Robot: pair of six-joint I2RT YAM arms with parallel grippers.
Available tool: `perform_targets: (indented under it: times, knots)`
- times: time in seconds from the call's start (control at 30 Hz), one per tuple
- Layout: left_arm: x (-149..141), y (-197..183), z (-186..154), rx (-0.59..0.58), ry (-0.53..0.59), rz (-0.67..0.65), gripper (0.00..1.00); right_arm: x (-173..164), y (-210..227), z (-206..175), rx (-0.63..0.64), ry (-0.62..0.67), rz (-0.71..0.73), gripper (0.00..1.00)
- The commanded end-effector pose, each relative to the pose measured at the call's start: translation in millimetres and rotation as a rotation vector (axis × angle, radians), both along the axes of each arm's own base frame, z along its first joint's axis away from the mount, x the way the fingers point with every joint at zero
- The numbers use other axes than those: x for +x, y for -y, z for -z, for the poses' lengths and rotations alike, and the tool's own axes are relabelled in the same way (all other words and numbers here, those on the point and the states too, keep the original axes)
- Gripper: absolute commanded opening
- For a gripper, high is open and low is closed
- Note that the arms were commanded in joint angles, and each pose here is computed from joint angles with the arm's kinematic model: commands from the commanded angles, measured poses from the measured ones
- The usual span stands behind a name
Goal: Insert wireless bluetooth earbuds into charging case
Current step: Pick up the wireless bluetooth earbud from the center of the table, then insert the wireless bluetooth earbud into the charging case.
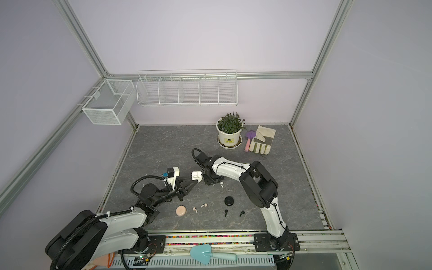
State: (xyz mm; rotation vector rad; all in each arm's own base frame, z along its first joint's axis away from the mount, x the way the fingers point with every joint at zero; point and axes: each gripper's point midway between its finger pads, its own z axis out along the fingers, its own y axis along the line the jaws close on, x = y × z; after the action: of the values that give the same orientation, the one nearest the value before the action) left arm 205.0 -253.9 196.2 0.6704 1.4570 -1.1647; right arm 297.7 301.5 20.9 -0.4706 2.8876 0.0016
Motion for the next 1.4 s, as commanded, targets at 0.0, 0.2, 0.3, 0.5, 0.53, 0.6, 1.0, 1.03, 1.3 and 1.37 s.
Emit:
perform_targets:
  times: [0.0,0.2,0.3,0.5,0.53,0.6,1.0,1.03,1.3,1.37]
  knots:
    - [2,2,-20,-0.045,0.053,-0.001,0.0,7,7,-30,-0.014,0.063,-0.001,0.21]
    - [5,4,-28,-0.077,0.058,0.001,0.0,11,22,-56,-0.047,0.134,-0.004,0.21]
    - [8,5,-33,-0.099,0.066,0.0,0.0,14,30,-73,-0.059,0.179,-0.007,0.21]
    - [10,8,-35,-0.127,0.081,0.014,0.0,12,49,-116,-0.081,0.276,-0.007,0.21]
    - [14,12,-47,-0.141,0.107,0.023,0.0,11,53,-124,-0.08,0.293,-0.003,0.21]
    - [13,17,-48,-0.135,0.12,0.053,0.0,7,59,-141,-0.081,0.329,0.0,0.21]
    - [18,37,-62,-0.138,0.156,0.147,0.0,-20,62,-235,-0.011,0.537,-0.054,0.19]
    - [18,38,-62,-0.139,0.153,0.153,0.0,-22,60,-240,-0.001,0.547,-0.059,0.2]
    - [14,40,-65,-0.133,0.182,0.175,0.0,-32,37,-277,0.114,0.637,-0.118,0.19]
    - [14,39,-67,-0.135,0.186,0.178,0.0,-34,27,-285,0.147,0.653,-0.144,0.19]
